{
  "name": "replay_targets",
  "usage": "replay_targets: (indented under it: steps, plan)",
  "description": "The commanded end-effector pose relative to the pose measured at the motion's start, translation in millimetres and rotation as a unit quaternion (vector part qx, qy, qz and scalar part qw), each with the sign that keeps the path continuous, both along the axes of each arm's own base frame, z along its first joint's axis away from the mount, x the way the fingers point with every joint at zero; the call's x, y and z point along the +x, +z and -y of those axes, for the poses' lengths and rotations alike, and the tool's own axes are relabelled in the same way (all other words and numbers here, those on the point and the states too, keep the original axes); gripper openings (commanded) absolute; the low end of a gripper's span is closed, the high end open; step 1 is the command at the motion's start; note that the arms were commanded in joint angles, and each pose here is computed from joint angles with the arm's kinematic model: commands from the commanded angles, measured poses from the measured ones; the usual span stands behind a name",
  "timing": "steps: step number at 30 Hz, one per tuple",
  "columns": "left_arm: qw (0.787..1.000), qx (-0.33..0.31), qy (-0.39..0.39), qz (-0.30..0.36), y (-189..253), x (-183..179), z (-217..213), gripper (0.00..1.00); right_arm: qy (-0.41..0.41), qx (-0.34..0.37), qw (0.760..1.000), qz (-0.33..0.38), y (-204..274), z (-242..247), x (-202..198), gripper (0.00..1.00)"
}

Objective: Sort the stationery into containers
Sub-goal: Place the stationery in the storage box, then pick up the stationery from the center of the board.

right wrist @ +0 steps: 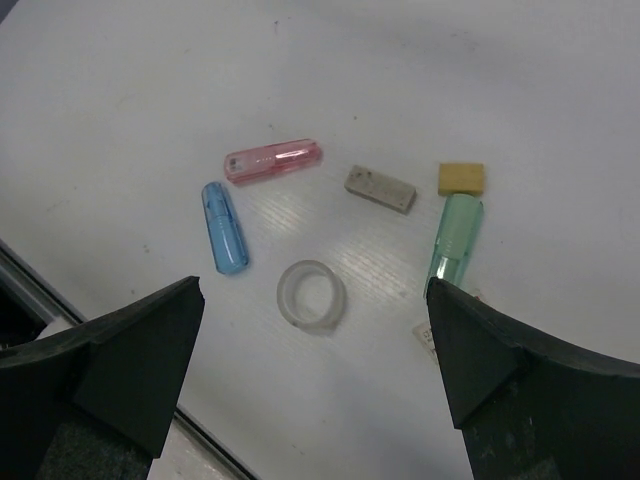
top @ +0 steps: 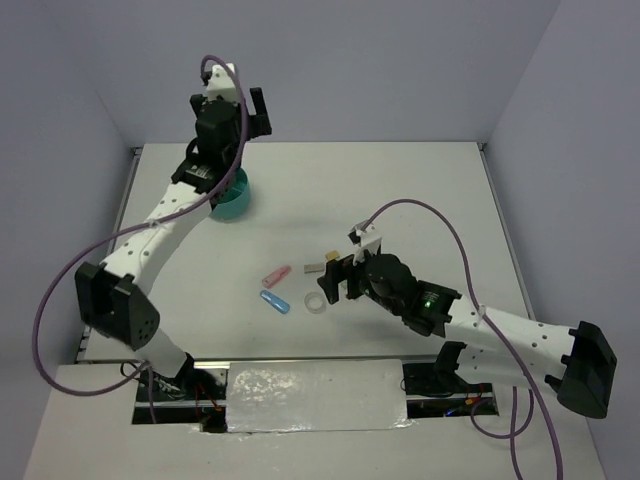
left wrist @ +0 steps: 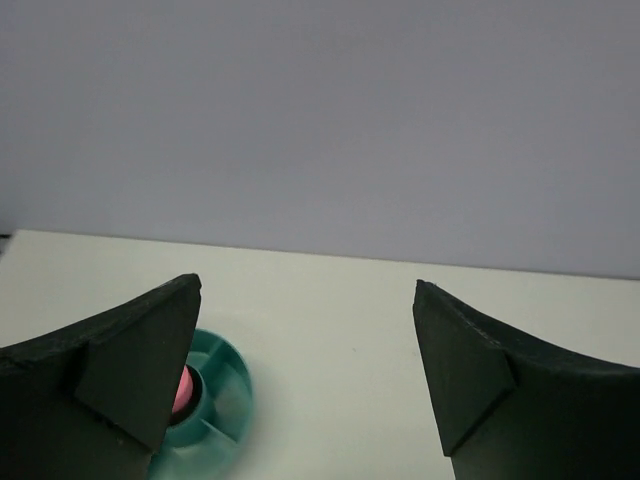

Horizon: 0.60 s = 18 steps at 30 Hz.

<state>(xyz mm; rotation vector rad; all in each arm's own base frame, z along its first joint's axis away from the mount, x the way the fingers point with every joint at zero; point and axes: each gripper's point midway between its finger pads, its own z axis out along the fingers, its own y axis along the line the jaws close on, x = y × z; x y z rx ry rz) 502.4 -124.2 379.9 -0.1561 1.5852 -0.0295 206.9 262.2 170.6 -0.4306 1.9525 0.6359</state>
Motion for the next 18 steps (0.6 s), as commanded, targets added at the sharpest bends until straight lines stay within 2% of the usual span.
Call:
replay_targets:
  steps: [1,2,4,6,8,10,14,16,17,18]
  plan:
    - [0.989,-0.074,-0.071,-0.104,-40.5,-45.3,29.0,0.99,-0.082,0.035,0.996,-0.014,26.8,18.2,11.0,1.00]
    - [0.987,-0.073,-0.082,-0.122,-49.5,-62.1,43.7,0.99,-0.119,0.015,0.992,-0.022,19.6,35.2,12.5,1.00]
    - [0.981,-0.067,-0.081,-0.160,-76.4,-78.7,57.8,0.99,-0.153,0.024,0.988,-0.027,29.2,50.9,11.3,1.00]
    - [0.972,-0.031,-0.113,-0.203,-104.8,-101.2,87.4,0.99,-0.176,0.020,0.983,-0.039,30.4,67.5,5.6,1.00]
    - [0.954,-0.006,-0.186,-0.236,-133.3,-122.6,117.3,0.99,-0.177,0.019,0.983,-0.048,31.1,76.9,-2.1,1.00]
    - [0.939,-0.011,-0.230,-0.255,-146.2,-134.8,131.3,0.99,-0.177,0.012,0.982,-0.058,27.8,84.7,-9.0,1.00]
    - [0.931,-0.013,-0.190,-0.313,-176.2,-153.2,126.7,0.99,-0.197,0.028,0.977,-0.070,26.4,102.2,-18.9,1.00]
    - [0.925,-0.026,-0.165,-0.341,-191.4,-165.7,131.8,0.99,-0.196,0.028,0.977,-0.073,23.7,103.7,-21.1,1.00]
    - [0.931,-0.030,-0.129,-0.340,-194.4,-164.9,126.1,0.99,-0.198,0.029,0.977,-0.076,22.2,104.2,-21.5,1.00]
    - [0.929,-0.055,-0.114,-0.349,-200.7,-168.7,130.9,0.99,-0.200,0.029,0.976,-0.081,19.8,103.9,-22.0,1.00]
